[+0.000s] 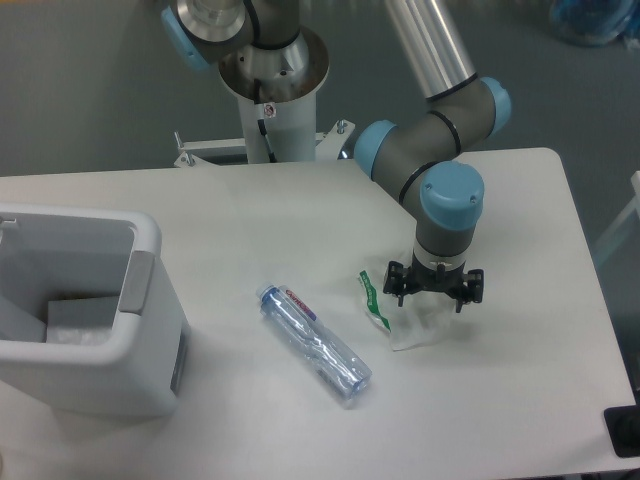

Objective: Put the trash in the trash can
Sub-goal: 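Lower the gripper onto the plastic bag and align the fingers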

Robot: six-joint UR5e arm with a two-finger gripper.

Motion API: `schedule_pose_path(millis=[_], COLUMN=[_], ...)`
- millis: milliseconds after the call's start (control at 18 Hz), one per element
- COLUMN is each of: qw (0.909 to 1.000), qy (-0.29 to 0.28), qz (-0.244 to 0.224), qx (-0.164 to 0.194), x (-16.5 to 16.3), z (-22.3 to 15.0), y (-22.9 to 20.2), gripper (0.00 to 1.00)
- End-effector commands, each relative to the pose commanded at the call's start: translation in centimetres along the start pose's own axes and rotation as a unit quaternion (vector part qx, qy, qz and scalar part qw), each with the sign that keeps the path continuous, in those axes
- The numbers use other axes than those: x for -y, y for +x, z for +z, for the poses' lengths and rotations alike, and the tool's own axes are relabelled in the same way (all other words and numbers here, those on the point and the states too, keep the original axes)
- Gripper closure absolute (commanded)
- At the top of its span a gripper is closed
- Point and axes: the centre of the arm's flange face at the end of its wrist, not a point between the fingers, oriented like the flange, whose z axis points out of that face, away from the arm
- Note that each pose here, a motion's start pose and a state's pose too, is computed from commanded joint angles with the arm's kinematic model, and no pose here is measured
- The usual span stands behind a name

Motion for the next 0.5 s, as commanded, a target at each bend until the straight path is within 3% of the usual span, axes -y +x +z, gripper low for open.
schedule_pose_path(millis=[500], qw=[0.9999], qy=[-0.012], qz=[0.009], qx=[0.001], x=[0.15], z=[0.73], y=[1.04], gripper=[0.00])
